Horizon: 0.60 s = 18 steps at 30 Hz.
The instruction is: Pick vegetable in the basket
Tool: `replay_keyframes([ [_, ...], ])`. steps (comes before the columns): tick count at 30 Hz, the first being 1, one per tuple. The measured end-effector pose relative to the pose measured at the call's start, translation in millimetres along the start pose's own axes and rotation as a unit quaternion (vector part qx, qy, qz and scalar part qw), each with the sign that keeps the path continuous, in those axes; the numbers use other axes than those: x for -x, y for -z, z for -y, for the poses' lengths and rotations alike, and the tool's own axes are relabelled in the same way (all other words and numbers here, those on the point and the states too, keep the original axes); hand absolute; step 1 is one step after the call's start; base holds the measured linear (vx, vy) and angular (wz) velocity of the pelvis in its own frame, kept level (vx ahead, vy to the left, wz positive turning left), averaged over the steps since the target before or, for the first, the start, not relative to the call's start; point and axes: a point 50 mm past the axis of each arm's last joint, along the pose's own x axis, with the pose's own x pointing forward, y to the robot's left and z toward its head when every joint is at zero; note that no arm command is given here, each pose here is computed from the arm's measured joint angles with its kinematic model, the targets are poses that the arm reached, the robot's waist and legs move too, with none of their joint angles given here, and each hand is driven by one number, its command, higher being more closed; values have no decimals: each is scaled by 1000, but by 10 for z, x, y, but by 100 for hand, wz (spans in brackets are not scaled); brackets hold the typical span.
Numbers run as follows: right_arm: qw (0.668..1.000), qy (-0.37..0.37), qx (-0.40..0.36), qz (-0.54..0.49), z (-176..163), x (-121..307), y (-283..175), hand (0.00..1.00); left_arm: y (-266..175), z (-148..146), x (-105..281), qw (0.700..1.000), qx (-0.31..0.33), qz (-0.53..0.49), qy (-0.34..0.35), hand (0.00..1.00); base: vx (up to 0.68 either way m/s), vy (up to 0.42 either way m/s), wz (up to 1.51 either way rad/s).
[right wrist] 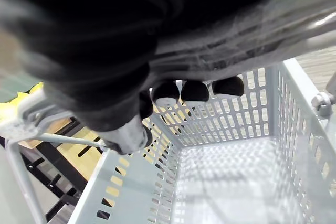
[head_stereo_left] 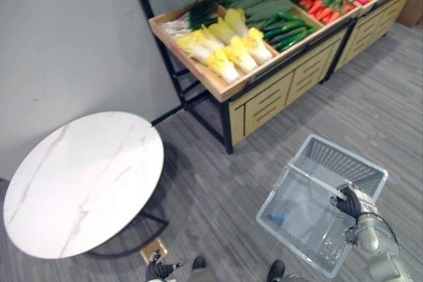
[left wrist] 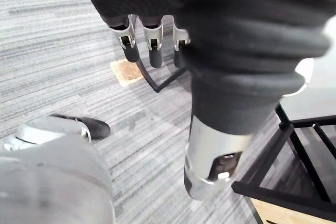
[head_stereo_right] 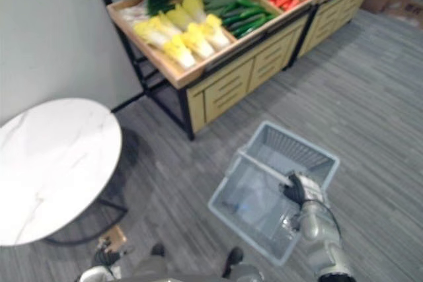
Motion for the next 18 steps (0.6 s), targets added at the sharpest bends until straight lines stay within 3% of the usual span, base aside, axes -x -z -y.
replay_keyframes([
  [6, 1000, 3, -14, 12, -27, -44, -109, 100, 74, -98, 10, 1000, 2, -14, -18, 0, 63, 203, -41],
  [14, 999, -2, -10, 43, -37, -120, -266, 100, -26, -6, -21, 1000, -2, 1, -3, 0, 158, 198, -73],
  [15, 998, -1, -14, 54, -56, -129, -336, 100, -170, -165, -72, 999, -31, 28, -13, 0, 211, 453, -120],
  [18, 998, -13, -30, 47, -165, -73, -350, 100, -270, -237, -95, 998, -31, 46, -21, 0, 152, 167, -41],
])
